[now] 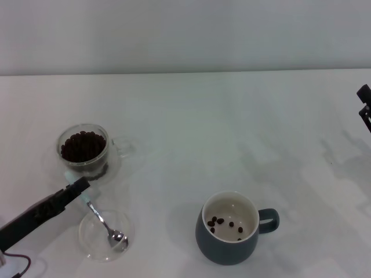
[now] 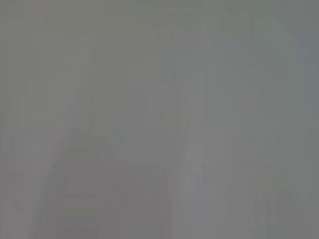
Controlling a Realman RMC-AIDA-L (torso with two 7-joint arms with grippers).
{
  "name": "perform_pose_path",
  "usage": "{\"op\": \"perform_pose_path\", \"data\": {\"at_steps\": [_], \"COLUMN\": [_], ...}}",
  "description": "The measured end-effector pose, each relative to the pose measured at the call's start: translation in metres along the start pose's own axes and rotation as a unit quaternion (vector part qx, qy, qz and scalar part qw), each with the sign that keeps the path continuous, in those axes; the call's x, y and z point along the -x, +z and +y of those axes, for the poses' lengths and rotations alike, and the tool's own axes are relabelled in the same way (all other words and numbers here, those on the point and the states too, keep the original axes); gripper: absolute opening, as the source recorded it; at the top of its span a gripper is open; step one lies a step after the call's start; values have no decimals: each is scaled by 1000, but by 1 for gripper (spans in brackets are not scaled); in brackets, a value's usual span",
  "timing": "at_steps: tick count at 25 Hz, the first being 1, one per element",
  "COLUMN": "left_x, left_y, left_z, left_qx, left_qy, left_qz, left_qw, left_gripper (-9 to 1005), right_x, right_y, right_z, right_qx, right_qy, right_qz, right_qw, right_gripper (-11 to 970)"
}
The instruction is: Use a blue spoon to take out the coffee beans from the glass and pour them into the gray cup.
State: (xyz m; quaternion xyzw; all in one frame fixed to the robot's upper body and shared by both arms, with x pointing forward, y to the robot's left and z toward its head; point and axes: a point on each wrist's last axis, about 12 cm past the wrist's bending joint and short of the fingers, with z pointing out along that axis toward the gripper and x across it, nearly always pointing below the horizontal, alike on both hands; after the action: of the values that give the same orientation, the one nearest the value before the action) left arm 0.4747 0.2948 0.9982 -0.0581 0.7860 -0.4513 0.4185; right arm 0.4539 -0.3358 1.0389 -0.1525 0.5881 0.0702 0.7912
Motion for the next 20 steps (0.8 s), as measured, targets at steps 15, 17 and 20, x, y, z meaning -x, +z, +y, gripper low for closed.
{"op": "perform_pose_path", "data": {"at_steps": [15, 17, 20], "left_x": [3, 7, 11], "left_y": [-29, -40, -49], "left_z": [14, 18, 20], "left_qx": [47, 62, 75], "left_qy": [6, 21, 61], "left_qz": [-61, -81, -93], "left_qw": [997, 995, 991], "left_gripper": [563, 602, 659], "right_x": [1, 3, 5], "right_y": [-3, -6, -10], "right_z": [-4, -5, -5], "right_qx": [-4, -6, -9], "right_qy": [-4, -4, -9], "right_qz": [1, -5, -11], "right_qw": [1000, 1000, 1000], "right_gripper": [574, 574, 574]}}
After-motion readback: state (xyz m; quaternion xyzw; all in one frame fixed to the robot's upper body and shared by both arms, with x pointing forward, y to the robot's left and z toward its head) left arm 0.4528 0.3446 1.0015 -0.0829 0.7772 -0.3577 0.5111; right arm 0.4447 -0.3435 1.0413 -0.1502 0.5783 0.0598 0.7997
